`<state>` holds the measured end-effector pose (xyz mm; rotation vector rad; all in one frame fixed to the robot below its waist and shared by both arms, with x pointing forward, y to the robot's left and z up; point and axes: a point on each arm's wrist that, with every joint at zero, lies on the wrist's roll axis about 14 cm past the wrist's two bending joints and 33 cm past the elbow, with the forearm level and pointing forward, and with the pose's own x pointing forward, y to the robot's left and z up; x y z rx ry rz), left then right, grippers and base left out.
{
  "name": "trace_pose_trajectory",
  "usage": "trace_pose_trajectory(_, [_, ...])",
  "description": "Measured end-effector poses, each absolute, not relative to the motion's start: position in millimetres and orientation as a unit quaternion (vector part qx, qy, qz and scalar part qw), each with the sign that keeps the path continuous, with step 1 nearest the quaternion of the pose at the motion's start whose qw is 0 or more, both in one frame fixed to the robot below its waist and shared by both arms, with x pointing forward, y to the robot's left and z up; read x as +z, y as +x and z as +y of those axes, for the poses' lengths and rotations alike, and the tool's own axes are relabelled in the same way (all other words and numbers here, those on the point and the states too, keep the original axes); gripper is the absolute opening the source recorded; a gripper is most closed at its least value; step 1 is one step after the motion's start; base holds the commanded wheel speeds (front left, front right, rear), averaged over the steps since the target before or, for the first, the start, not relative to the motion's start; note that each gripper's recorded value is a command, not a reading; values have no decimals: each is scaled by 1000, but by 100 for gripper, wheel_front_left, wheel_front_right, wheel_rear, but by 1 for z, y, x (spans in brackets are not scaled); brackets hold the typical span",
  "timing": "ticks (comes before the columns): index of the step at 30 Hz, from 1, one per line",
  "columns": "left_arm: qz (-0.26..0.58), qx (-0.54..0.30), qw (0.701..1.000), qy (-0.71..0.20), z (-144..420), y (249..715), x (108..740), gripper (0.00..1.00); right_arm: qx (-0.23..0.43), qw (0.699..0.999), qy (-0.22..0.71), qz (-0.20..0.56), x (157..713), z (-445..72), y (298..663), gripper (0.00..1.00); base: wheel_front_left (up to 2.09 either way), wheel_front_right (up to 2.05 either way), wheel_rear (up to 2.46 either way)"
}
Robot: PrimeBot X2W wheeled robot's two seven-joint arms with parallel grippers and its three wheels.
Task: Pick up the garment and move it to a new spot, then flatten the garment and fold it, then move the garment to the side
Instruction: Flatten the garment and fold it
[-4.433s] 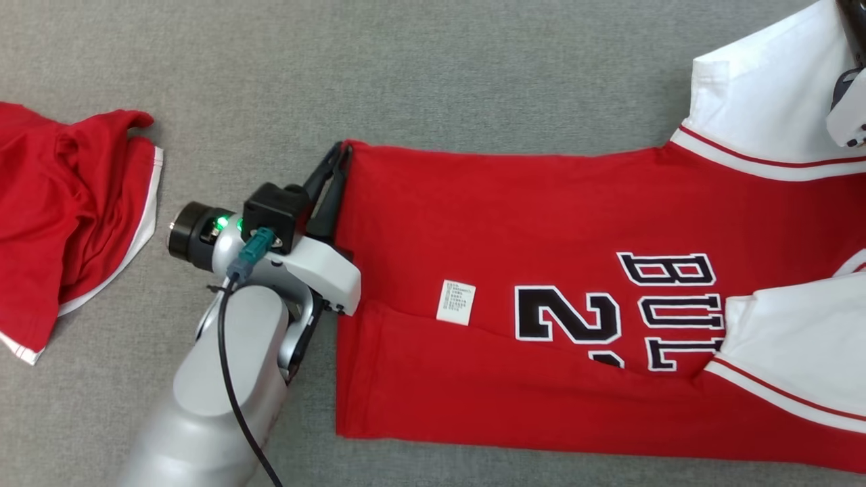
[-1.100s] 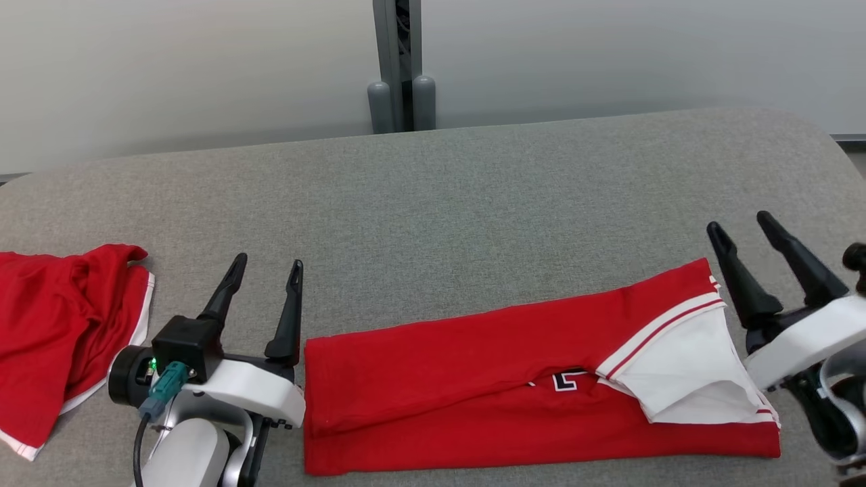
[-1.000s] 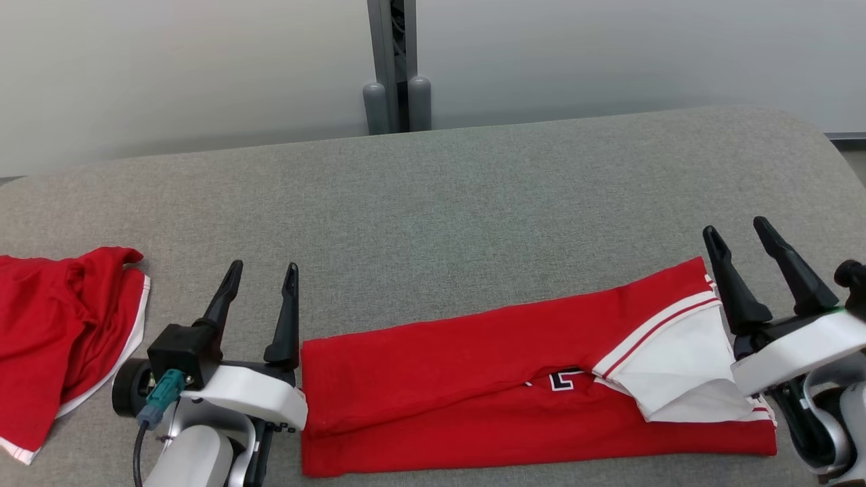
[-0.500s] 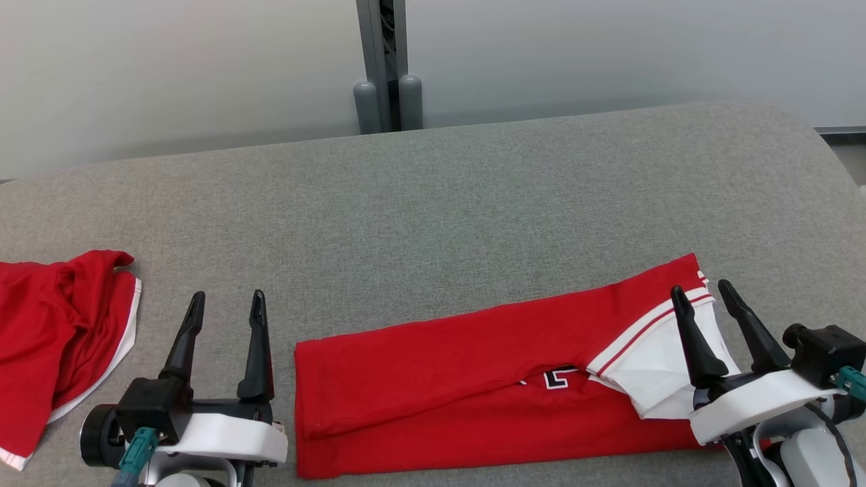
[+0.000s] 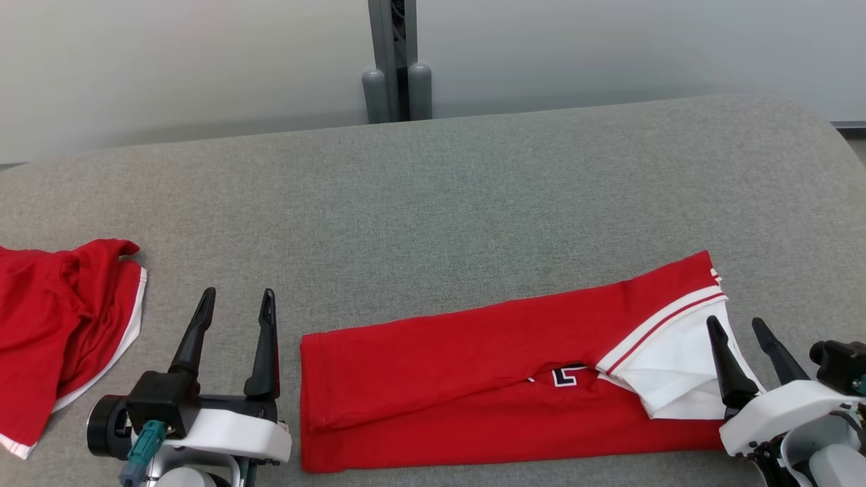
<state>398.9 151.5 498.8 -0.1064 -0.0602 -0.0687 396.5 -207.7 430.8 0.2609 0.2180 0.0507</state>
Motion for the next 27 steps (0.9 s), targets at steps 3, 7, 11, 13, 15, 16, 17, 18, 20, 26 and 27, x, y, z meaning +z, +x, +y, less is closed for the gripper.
trace_pose_trajectory(3, [-21,-37,998,-52,151,399,493,100,8,980,142,138,413,-214,392,100,0,0,0])
trace_pose_trajectory(7, [-13,-38,998,-46,151,400,487,100,-13,974,151,168,394,-223,388,100,0,0,0])
trace_pose_trajectory(11, [-13,-43,998,-37,151,404,486,100,-26,969,155,191,379,-227,384,100,0,0,0])
trace_pose_trajectory(13, [-12,-44,998,-32,151,405,486,100,-28,967,156,202,373,-227,384,100,0,0,0])
trace_pose_trajectory(15, [-11,-42,999,-29,153,407,484,100,-28,965,156,209,369,-226,385,100,0,0,0])
trace_pose_trajectory(16, [-13,-43,999,-28,154,408,485,100,-29,965,156,211,367,-226,386,100,0,0,0])
trace_pose_trajectory(17, [-15,-44,999,-27,154,410,487,100,-31,964,157,212,367,-228,387,100,0,0,0])
trace_pose_trajectory(18, [-16,-42,999,-26,155,411,487,100,-32,964,156,213,366,-228,388,100,0,0,0])
trace_pose_trajectory(20, [-14,-42,999,-25,156,412,486,100,-32,963,156,218,363,-228,389,100,0,0,0])
trace_pose_trajectory(26, [-16,-41,999,-21,159,416,486,100,-24,960,155,234,355,-222,393,100,0,0,0])
trace_pose_trajectory(27, [-16,-42,999,-20,159,416,486,100,-23,959,156,235,354,-220,393,100,0,0,0])
